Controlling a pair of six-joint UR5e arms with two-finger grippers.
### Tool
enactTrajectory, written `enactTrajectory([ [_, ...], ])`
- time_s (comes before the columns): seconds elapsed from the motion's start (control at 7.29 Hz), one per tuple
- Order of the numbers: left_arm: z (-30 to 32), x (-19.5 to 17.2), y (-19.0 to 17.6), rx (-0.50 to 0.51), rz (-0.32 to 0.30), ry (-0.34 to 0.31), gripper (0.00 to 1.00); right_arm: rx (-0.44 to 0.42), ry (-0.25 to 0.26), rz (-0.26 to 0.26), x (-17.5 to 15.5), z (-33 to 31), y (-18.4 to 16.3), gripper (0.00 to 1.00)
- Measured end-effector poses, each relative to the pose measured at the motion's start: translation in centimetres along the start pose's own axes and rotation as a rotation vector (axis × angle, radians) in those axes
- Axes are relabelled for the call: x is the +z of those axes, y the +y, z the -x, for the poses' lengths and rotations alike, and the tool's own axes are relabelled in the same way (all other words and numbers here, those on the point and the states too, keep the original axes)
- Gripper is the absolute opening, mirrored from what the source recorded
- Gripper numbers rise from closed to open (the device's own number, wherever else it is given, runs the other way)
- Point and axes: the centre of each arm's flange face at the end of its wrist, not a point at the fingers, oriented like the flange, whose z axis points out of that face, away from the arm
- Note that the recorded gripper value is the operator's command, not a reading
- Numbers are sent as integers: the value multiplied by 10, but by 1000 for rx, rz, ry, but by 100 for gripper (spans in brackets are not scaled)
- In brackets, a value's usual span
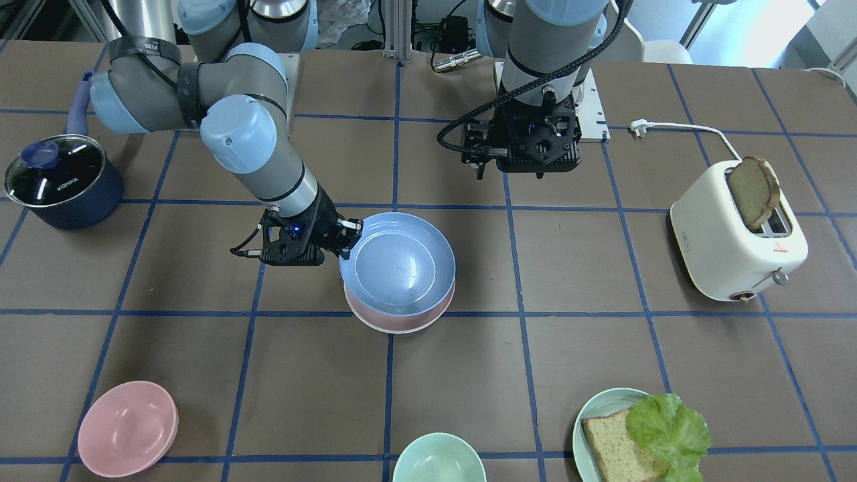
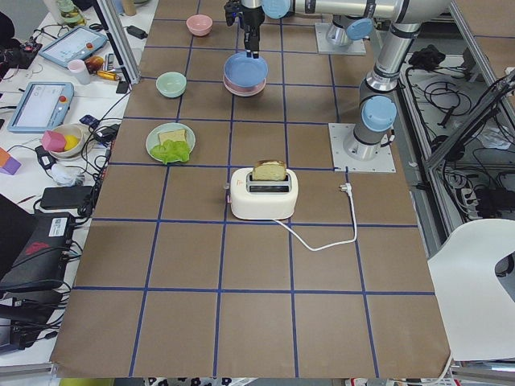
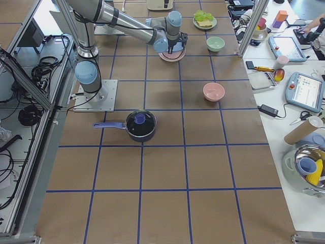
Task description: Stack three plates with pink and blue
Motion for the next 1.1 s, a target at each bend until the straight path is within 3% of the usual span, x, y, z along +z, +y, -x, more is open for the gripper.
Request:
enactTrajectory([
  [0.55,6,-16,1,-11,-38,14,100,-13,-7,-24,8,4,-4,26],
  [0.69,13,-19,-1,-25,-47,16,100,-14,-6,-26,9,4,-4,34],
  [0.82,19,-21,-4,-38,-55,18,100,-14,-1,-29,9,3,-4,35],
  [1.1,22,-27,-4,-43,-79,22,100,-15,7,-44,3,-1,-9,47],
])
